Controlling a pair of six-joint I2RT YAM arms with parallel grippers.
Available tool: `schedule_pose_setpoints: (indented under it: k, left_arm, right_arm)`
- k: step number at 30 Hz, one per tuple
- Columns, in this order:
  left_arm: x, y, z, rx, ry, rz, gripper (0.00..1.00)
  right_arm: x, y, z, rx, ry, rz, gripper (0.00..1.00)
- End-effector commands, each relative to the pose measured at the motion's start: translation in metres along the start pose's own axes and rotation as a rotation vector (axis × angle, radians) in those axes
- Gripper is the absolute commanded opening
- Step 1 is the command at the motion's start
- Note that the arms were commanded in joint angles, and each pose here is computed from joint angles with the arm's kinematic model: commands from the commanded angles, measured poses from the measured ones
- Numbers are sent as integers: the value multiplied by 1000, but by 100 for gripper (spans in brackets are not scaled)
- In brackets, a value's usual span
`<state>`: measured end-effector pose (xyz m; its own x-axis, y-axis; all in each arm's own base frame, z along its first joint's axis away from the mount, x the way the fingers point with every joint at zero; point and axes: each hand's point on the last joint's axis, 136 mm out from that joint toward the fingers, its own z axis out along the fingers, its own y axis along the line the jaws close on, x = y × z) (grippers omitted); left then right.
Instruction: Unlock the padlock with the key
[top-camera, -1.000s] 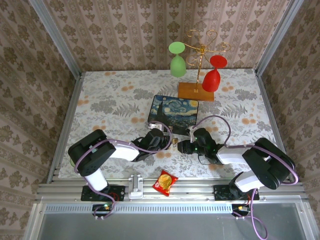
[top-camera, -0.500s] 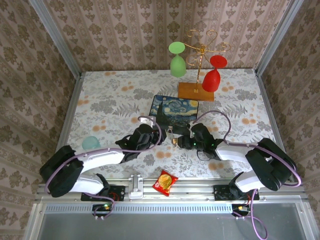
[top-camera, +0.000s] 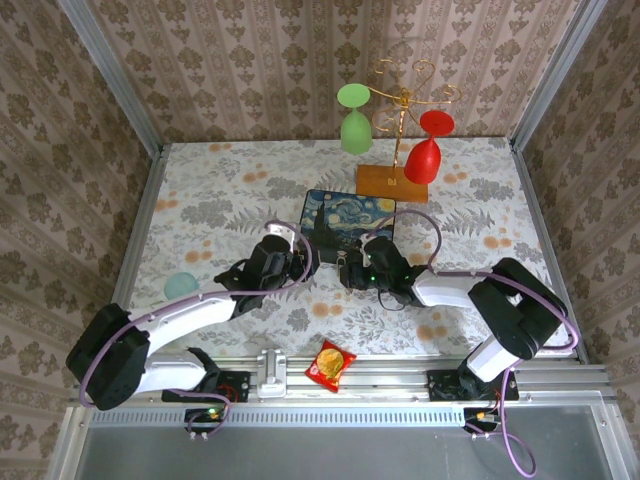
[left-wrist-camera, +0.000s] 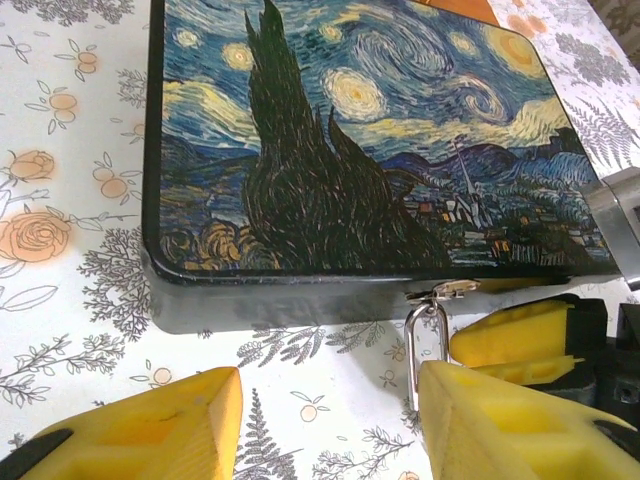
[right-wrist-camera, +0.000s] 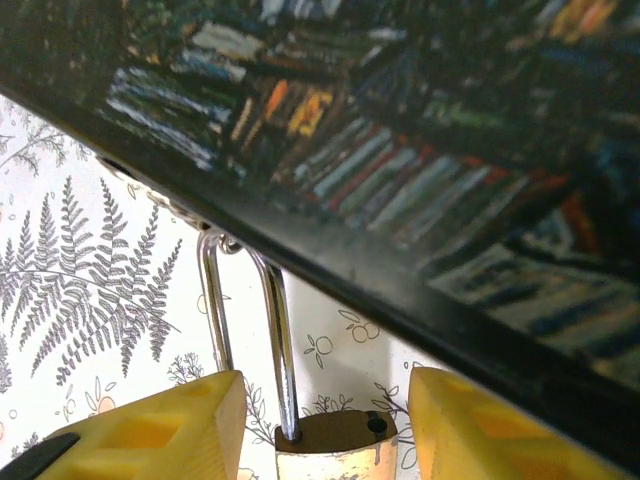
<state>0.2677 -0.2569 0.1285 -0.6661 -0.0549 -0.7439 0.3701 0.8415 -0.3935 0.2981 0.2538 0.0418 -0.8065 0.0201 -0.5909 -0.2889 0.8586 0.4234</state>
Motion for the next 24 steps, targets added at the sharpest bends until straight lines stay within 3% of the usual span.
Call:
schedule_pose_setpoints:
  k: [1, 7, 14, 19, 24]
  left_arm:
    - [9, 5, -1, 2, 13, 3, 50]
    - [4, 4, -4, -1, 5, 21, 50]
    - [0, 3, -4, -2, -3, 27, 50]
    - [-3, 3, -5, -3, -8, 30, 50]
    - [-15, 1, -8, -18, -18, 63, 50]
  right_arm:
    - [-4, 8, 4, 0, -3, -39, 43]
    - [-2, 3, 8, 15, -4, -53, 32]
    - [-3, 1, 12, 24, -14, -49, 28]
    - [-4, 3, 12, 13, -18, -43, 17]
    - [-1, 0, 10, 17, -27, -16, 12]
